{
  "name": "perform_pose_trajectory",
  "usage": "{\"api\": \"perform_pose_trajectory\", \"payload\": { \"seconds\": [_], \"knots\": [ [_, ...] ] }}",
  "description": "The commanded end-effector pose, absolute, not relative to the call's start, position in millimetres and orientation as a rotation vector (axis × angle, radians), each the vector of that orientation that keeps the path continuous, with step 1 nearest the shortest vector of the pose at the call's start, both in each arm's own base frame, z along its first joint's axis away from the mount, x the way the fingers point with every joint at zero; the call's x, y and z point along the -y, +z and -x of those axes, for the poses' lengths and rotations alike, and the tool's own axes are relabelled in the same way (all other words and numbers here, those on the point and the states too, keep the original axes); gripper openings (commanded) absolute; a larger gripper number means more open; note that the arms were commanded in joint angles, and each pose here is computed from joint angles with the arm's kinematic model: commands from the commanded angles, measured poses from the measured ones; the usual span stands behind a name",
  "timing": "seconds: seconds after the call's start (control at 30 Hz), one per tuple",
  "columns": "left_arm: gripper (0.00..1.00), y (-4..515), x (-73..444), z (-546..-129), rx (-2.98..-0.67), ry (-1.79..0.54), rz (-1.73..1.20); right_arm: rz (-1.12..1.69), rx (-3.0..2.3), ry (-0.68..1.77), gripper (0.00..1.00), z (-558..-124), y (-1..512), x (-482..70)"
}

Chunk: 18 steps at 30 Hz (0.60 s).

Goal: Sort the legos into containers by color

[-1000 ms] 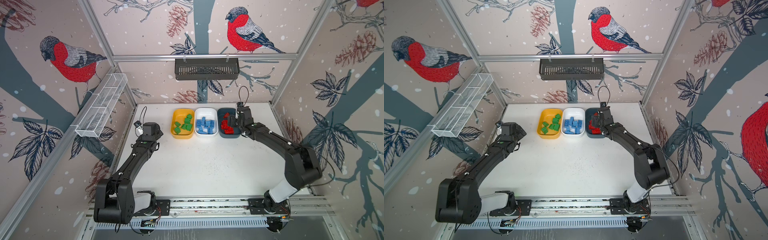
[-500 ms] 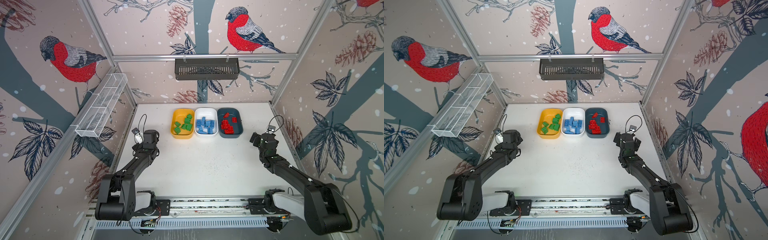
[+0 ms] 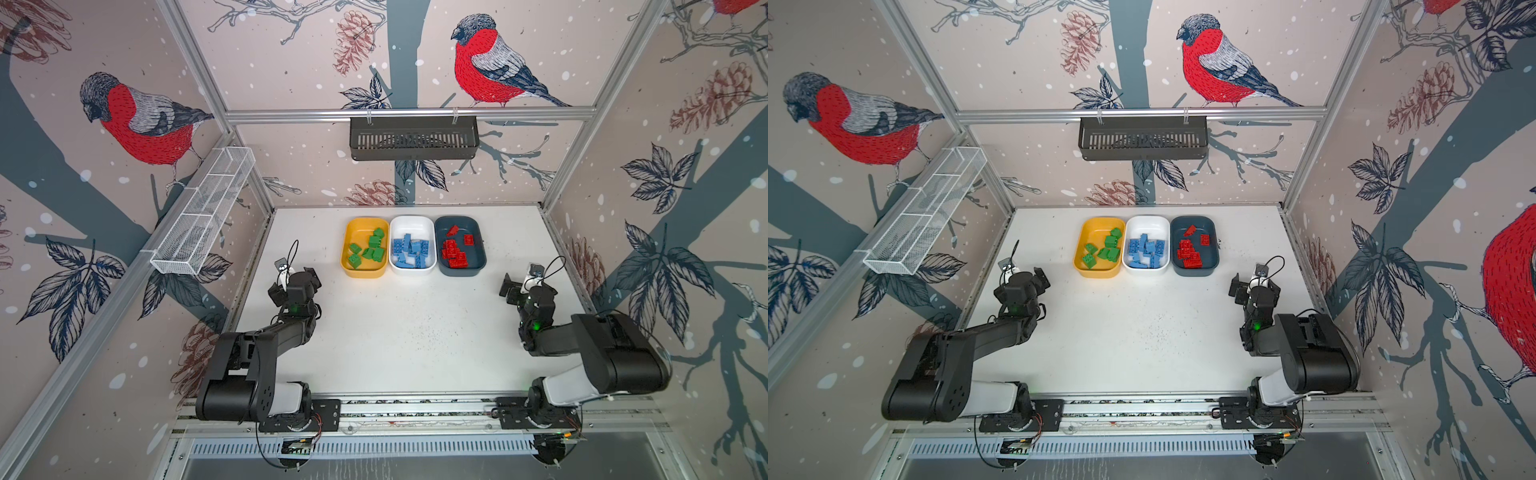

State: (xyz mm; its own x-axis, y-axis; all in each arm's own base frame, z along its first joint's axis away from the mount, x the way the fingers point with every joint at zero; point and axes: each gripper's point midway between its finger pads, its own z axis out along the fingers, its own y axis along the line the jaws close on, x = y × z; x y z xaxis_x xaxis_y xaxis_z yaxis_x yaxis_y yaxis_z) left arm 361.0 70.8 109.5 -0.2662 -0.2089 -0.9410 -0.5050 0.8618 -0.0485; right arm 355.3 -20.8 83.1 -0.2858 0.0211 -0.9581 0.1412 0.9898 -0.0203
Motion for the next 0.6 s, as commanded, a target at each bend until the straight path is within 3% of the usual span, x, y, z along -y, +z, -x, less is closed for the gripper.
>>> {"api": "perform_pose_trajectory", "payload": {
  "seconds": [0.0,0.23,0.37,0.57],
  "knots": [
    [0.97,128.7,-65.3,-372.5,-1.77,0.285,0.463,-0.113,-1.715,-0.084,0.99,-376.7,125.8,18.2],
    [0.99,131.0,-21.0,-374.1,-1.663,0.141,0.131,-0.136,-1.714,-0.109,0.99,-372.7,124.3,21.5],
    [0.99,126.5,-38.2,-371.7,-1.685,0.181,0.26,-0.138,-1.716,-0.109,0.99,-373.2,124.7,21.6],
    [0.99,129.3,-34.9,-369.1,-1.657,0.181,0.222,-0.136,-1.72,-0.108,1.0,-374.3,123.5,21.3]
  ]
}}
